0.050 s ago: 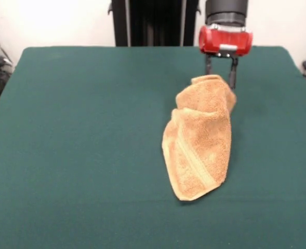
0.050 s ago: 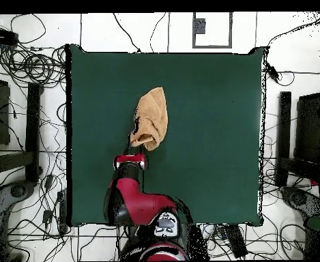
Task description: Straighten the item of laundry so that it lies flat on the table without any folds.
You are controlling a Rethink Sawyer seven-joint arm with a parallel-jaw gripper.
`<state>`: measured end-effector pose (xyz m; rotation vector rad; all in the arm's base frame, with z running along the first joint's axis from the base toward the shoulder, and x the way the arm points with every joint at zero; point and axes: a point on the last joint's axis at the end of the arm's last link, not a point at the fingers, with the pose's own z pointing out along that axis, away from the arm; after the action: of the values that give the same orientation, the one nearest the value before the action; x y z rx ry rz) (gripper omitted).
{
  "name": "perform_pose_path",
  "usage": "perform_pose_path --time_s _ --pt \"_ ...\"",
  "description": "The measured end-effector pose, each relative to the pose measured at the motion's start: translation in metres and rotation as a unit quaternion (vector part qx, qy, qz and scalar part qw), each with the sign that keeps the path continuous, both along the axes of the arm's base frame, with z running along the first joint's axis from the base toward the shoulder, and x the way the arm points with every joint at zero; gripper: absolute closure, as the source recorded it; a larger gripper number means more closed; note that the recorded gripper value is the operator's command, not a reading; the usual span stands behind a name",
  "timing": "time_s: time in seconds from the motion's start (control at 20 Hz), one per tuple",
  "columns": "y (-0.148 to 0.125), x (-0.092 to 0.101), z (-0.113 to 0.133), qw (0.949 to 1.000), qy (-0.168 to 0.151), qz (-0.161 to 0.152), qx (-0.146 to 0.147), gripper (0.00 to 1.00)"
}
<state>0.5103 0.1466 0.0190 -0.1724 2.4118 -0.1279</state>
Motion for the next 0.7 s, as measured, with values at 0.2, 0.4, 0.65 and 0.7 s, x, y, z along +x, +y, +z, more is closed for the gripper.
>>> perform_pose_path --time_s 0.2,0.4,0.65,0.7 --pt "0.0 0.009 0.011 0.9992 -0.034 -0.017 -0.014 1.0" --pt "-0.003 0.018 0.022 0.9963 -0.066 -0.045 -0.032 1.0" --pt "-0.005 0.024 0.033 0.9925 -0.087 -0.07 -0.05 1.0" --pt "-0.006 0.024 0.035 0.992 -0.089 -0.072 -0.053 1.0"
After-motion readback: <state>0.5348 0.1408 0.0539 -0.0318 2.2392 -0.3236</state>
